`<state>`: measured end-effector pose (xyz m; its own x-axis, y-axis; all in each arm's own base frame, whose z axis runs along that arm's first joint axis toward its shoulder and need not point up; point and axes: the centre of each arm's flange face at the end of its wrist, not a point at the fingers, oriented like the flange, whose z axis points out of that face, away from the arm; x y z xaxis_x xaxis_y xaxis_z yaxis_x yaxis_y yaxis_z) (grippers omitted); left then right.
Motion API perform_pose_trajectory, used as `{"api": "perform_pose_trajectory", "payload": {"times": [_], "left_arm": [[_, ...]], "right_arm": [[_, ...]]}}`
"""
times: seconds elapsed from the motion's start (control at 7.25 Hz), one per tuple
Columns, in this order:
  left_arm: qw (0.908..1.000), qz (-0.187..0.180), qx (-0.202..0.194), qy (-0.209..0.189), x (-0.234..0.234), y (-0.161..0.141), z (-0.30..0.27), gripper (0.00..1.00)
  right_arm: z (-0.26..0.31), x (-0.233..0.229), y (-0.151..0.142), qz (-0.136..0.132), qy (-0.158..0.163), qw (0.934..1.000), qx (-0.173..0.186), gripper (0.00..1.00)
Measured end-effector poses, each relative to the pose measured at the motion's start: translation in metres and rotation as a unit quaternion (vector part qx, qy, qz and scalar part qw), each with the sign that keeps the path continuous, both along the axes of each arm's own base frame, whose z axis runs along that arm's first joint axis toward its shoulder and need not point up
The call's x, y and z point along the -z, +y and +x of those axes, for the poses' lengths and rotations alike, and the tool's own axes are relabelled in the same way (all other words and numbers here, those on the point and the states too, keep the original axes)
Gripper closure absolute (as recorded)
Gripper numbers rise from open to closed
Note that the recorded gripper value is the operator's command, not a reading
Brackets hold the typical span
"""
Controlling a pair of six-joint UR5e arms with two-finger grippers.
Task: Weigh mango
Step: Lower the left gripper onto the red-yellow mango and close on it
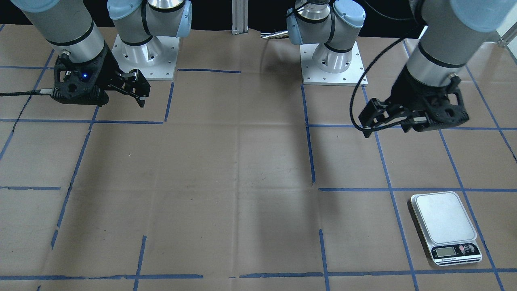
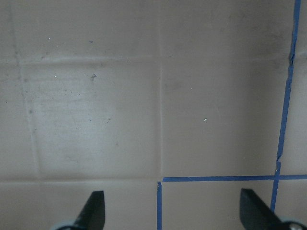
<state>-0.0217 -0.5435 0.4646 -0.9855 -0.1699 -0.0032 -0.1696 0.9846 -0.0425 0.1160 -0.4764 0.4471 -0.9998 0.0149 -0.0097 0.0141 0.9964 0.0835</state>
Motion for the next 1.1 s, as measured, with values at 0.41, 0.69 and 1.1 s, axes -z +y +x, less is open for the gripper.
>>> {"api": "perform_pose_trajectory", "payload": {"times": [0.41, 0.69, 1.1], "left_arm": [[0.9999, -0.007, -0.002, -0.007, 0.016, -0.036, 0.186, 0.0], [0.9997, -0.015, 0.007, -0.016, 0.042, -0.064, 0.322, 0.0], [0.9981, -0.024, 0.047, -0.033, 0.101, -0.109, 0.478, 0.0]], "right_arm": [[0.0, 0.0, 0.0, 0.0, 0.0, 1.0, 0.0, 0.0], [0.0, 0.0, 0.0, 0.0, 0.0, 1.0, 0.0, 0.0], [0.0, 0.0, 0.0, 0.0, 0.0, 1.0, 0.0, 0.0]]}}
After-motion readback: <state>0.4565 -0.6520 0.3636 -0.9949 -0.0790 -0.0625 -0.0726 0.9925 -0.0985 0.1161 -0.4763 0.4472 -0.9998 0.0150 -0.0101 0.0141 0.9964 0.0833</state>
